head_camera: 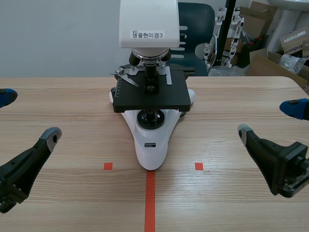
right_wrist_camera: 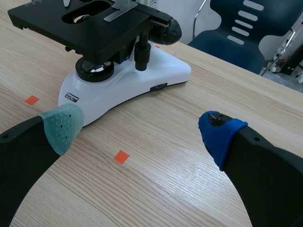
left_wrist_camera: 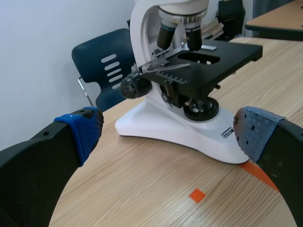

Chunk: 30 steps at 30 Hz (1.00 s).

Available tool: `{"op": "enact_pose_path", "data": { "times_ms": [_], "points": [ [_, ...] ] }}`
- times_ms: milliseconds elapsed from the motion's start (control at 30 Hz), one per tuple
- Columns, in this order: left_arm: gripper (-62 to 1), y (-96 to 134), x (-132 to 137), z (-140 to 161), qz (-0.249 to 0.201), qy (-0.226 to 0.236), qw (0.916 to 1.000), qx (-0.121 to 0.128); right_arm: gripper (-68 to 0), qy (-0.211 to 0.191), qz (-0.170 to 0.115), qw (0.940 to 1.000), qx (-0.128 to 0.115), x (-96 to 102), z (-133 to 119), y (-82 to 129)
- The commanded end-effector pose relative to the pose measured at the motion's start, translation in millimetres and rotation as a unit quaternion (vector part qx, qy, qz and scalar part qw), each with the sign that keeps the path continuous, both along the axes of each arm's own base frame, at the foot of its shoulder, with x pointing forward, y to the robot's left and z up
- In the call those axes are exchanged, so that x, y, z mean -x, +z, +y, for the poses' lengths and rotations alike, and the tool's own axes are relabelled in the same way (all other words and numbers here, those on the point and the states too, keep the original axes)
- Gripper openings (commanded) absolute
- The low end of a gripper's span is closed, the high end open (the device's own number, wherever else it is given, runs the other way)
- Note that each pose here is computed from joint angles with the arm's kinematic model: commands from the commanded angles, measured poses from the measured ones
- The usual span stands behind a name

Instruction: Point at the stage clip

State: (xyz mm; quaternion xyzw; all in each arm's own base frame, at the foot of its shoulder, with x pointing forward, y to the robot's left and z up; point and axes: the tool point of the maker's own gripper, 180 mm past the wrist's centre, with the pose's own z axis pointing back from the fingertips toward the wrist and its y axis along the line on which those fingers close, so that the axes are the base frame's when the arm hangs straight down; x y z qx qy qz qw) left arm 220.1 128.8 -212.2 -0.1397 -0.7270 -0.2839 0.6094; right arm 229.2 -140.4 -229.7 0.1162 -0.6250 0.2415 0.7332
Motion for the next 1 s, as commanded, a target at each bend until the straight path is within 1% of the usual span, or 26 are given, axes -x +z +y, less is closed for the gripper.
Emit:
{"op": "enact_pose_path", "data": {
  "times_ms": [0,100,233,567,967],
  "points": [
    [-2.8,1,3,-8,0.005,-0.01,0.9999,0.011,-13.5,0.005,-0.013,0.9999,-0.004,-3.4,1,8],
    [-2.8,5,6,-22,0.002,-0.025,0.9997,0.001,-13.5,0.005,-0.013,0.9999,-0.004,-3.4,1,8],
    [-2.8,9,6,-33,-0.003,-0.026,0.9996,-0.012,-13.5,0.005,-0.013,0.9999,-0.004,-3.4,1,8],
    [-2.8,15,5,-37,-0.008,-0.029,0.9995,-0.009,-13.5,0.005,-0.013,0.9999,-0.004,-3.4,1,8],
    [-2.8,15,5,-37,-0.006,-0.028,0.9995,-0.011,-13.5,0.005,-0.013,0.9999,-0.004,-3.4,1,8]
  ]
}}
